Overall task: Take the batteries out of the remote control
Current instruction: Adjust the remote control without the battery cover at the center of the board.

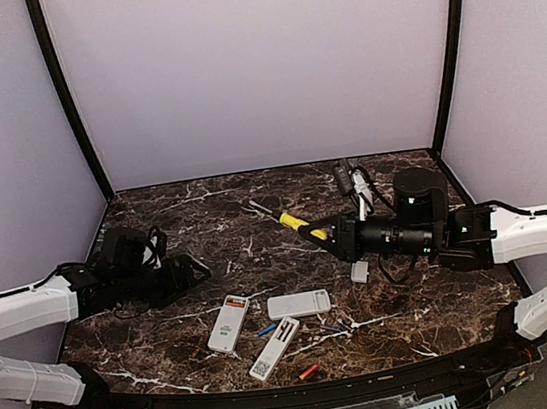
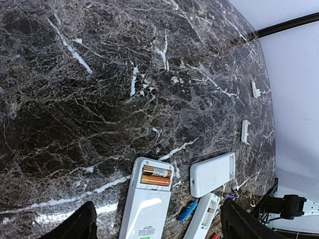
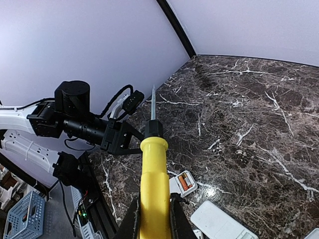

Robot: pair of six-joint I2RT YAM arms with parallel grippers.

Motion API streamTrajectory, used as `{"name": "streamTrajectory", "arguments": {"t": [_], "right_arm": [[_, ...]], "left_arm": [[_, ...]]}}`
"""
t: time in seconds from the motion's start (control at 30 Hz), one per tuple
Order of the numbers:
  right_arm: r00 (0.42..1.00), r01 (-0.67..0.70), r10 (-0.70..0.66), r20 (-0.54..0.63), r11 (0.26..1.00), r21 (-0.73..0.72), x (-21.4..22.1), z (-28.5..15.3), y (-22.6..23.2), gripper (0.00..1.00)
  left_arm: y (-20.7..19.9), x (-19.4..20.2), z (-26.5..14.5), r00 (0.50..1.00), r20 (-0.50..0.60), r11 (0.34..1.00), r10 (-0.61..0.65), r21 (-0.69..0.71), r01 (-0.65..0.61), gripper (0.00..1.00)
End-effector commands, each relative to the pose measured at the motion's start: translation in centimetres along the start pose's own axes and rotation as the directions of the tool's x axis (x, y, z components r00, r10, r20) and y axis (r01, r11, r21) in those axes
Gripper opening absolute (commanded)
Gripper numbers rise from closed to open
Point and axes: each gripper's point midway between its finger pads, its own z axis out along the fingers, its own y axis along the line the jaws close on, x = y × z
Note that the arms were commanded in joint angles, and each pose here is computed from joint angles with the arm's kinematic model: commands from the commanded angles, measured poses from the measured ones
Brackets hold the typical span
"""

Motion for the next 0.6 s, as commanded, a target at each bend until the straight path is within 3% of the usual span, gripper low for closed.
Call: {"name": "streamTrajectory", "arguments": {"t": [0.0,0.27,0.57], "right_arm": [[1.000,0.001,-0.001,0.022,1.000,0.003,-1.0,-0.3,0.3,0.00],[1.000,-0.009,0.009,0.002,1.000,0.013,-0.4,-0.3,-0.1,0.00],[1.000,-0.017,0.017,-0.009,0.999,0.028,-0.1,-0.9,-0.4,0.00]], "left_arm": [[0.6,0.5,1.7,0.998,-0.047,1.000,0.031,0.002,-0.031,0.85],[1.0,0.1,3.6,0.992,-0.084,0.994,0.093,-0.043,-0.097,0.84],[-0.1,0.0,6.2,0.987,-0.117,0.994,0.111,0.028,-0.109,0.81]]}}
